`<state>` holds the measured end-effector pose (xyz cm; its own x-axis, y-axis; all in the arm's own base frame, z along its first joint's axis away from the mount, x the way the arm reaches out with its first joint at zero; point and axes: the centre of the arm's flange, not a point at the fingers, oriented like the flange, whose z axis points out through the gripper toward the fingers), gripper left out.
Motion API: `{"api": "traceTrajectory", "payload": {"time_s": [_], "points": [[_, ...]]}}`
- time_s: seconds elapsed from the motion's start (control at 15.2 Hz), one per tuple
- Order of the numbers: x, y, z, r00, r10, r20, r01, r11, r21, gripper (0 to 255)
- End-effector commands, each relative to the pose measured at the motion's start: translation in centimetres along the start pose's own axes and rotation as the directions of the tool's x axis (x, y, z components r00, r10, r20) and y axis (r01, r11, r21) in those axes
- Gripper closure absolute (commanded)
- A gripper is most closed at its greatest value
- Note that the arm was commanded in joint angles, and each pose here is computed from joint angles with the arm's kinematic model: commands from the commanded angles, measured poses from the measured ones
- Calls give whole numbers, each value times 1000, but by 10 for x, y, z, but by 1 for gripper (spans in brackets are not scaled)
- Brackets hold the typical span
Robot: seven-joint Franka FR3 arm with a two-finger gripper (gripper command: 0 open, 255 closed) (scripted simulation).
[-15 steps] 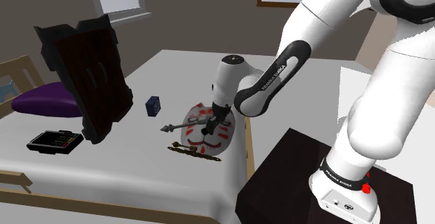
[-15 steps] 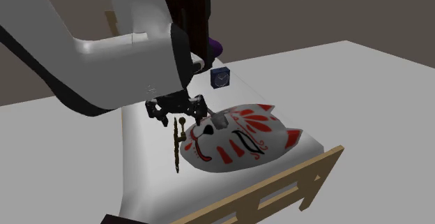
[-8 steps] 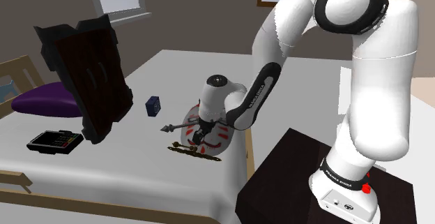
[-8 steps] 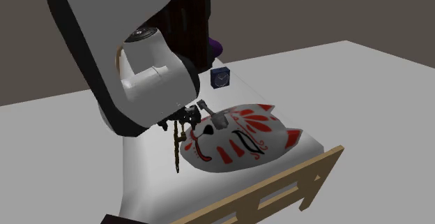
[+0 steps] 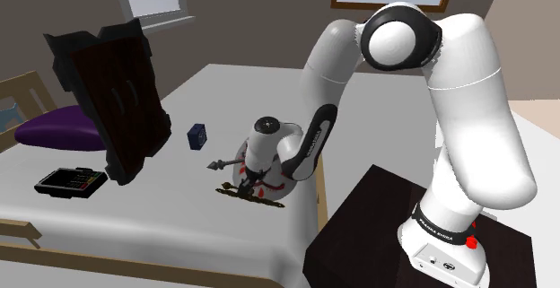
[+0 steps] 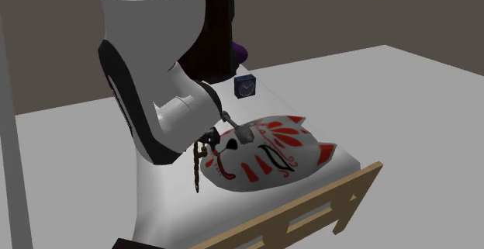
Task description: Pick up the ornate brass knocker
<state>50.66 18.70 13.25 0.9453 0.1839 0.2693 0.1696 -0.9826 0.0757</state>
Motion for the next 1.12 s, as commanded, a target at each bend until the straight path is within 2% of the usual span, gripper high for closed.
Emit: {"api": "traceTrajectory", "payload": {"time_s": [0.0,0.26,0.33,0.92,1.06], "points": [[-4,-2,9,1000,0,-1,0,1000,0,0],[-7,-3,22,1000,0,-1,0,1000,0,0],[-8,-3,22,1000,0,-1,0,1000,0,255],[-7,-3,22,1000,0,-1,0,1000,0,255],[-4,-3,12,1000,0,-1,0,1000,0,255]]}}
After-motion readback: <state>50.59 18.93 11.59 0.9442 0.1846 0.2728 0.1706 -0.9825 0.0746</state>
